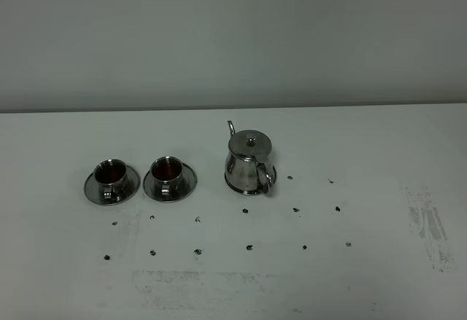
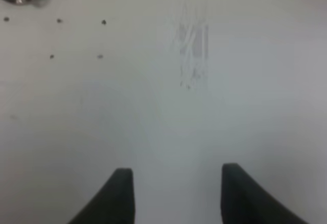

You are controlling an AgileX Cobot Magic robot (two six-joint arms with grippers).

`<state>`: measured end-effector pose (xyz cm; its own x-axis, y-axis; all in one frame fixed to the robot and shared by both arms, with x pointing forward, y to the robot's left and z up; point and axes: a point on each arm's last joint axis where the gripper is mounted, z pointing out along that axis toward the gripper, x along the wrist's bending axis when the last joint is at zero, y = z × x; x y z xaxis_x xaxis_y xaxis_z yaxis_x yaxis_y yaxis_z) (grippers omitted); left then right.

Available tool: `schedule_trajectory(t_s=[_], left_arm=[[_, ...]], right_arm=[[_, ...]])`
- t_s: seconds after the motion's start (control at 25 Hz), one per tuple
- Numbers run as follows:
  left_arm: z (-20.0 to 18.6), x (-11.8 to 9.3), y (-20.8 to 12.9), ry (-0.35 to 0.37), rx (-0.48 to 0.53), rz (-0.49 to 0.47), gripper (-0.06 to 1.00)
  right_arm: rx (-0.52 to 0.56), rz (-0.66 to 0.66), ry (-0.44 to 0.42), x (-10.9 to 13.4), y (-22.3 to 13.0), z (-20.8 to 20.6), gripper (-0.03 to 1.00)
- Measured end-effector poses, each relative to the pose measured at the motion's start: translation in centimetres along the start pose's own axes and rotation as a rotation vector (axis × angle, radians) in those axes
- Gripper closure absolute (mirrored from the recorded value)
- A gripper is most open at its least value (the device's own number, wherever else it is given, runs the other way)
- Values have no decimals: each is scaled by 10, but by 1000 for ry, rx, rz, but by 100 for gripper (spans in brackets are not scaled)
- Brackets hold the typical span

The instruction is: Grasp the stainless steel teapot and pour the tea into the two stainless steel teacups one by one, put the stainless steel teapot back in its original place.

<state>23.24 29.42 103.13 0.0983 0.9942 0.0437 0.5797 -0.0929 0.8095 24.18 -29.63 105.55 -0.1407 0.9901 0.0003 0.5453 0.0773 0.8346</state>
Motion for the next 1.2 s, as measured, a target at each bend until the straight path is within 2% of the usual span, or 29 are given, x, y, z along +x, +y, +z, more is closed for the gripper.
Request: schedule_trajectory(t_s=[0.2, 0.6, 1.2], left_arm=[[0, 0, 0, 0, 0, 0, 66], [0, 0, 0, 0, 0, 0, 66], [0, 0, 0, 0, 0, 0, 66]], right_arm=[[-88, -2, -1, 0, -8, -11, 59], [-90, -1, 0, 0, -8, -12, 62], [-91, -1, 0, 0, -8, -12, 74]])
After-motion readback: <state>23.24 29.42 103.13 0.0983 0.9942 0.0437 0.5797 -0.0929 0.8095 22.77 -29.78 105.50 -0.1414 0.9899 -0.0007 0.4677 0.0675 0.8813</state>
